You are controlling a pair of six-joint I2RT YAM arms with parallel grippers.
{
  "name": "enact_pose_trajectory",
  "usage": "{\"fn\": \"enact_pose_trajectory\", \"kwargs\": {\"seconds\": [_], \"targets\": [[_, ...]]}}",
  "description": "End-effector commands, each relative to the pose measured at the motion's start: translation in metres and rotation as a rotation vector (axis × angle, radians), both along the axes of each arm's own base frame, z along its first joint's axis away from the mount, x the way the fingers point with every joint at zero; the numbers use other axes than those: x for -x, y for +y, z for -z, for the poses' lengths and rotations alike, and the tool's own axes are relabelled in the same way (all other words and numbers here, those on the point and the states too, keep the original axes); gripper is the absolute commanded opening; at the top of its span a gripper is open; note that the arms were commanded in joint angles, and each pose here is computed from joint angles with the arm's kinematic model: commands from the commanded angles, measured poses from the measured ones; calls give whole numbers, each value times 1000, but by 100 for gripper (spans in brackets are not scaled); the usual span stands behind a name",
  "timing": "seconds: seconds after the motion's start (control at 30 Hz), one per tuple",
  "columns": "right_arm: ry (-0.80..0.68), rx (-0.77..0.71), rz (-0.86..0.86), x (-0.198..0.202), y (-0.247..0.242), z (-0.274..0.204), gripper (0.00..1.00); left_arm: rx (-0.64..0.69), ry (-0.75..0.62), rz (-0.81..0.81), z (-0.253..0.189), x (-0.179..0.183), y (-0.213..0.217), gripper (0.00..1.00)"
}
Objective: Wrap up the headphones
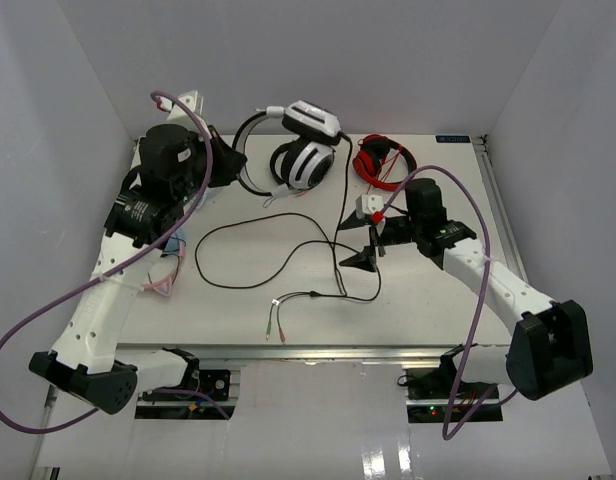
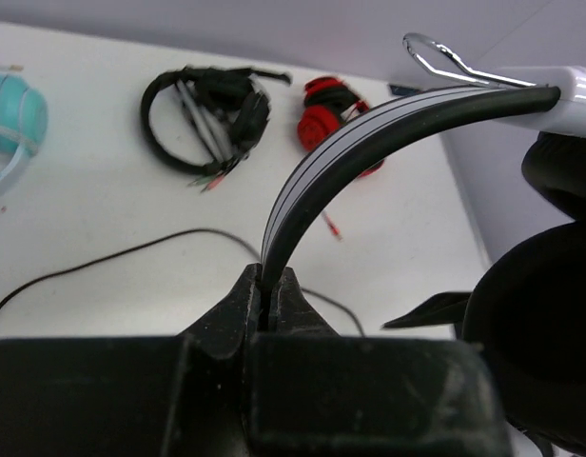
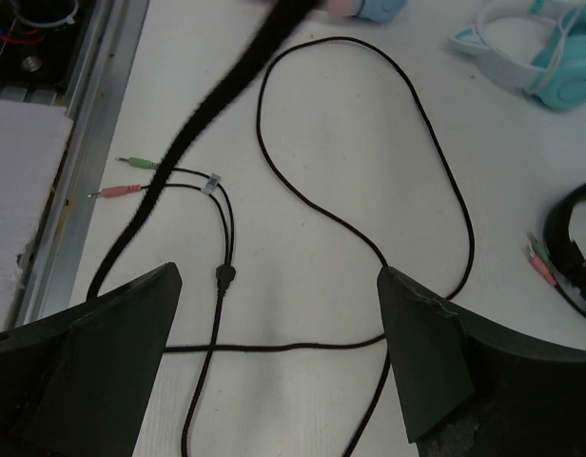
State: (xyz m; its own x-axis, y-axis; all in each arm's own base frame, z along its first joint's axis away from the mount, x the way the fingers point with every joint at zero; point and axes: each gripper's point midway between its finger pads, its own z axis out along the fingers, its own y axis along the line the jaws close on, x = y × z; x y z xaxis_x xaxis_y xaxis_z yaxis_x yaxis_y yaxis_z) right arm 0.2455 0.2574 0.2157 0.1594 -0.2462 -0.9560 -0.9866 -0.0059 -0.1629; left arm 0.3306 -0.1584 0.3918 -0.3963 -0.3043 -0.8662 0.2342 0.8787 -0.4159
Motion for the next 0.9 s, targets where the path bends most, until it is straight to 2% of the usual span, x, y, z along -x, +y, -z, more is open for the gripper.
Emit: {"fn": "enact_pose_trajectory", "kwargs": {"seconds": [0.0, 0.13, 0.23, 0.27, 0.3, 0.37, 0.4, 0.43, 0.5, 0.57, 0.6, 0.67, 0.7, 0.77, 0.83, 0.87], "targets": [[-132, -31, -216, 14, 23, -6, 90, 193, -135, 47, -83, 5, -15, 0], [-131, -47, -347, 36, 21, 6, 90, 206, -176, 22, -106, 6, -9, 0], [-138, 5, -344, 39, 18, 17, 91, 211, -192, 18, -114, 9, -8, 0], [-169, 53, -272, 25, 18, 21, 91, 212, -198, 17, -117, 10, -7, 0], [-214, 95, -123, -3, 18, 16, 91, 215, -206, 16, -120, 12, -6, 0], [-205, 171, 222, -48, -3, 30, 90, 217, -215, 13, -124, 14, -4, 0], [-293, 143, 330, -68, -9, 11, 90, 215, -215, 11, -124, 16, -3, 0], [-345, 122, 429, -83, -16, -3, 90, 213, -214, 10, -123, 16, -2, 0], [-329, 131, 601, -105, -34, -17, 90, 201, -199, 7, -116, 17, -1, 0], [-309, 116, 685, -114, -44, -27, 90, 193, -191, -3, -109, 19, 1, 0], [-282, 90, 659, -110, -42, -30, 90, 186, -184, -21, -105, 18, 4, 0], [-196, 24, 414, -76, -26, -32, 90, 174, -171, -32, -96, 18, 7, 0], [-155, 39, 277, -54, -31, -21, 90, 169, -161, -35, -91, 17, 7, 0], [-109, -100, -143, 22, -18, -31, 90, 166, -162, -36, -90, 20, 9, 0], [-182, -112, -299, 57, -11, -23, 90, 168, -156, -35, -87, 21, 9, 0], [-159, -51, -296, 63, -12, -10, 90, 175, -154, -27, -87, 23, 7, 0]]}}
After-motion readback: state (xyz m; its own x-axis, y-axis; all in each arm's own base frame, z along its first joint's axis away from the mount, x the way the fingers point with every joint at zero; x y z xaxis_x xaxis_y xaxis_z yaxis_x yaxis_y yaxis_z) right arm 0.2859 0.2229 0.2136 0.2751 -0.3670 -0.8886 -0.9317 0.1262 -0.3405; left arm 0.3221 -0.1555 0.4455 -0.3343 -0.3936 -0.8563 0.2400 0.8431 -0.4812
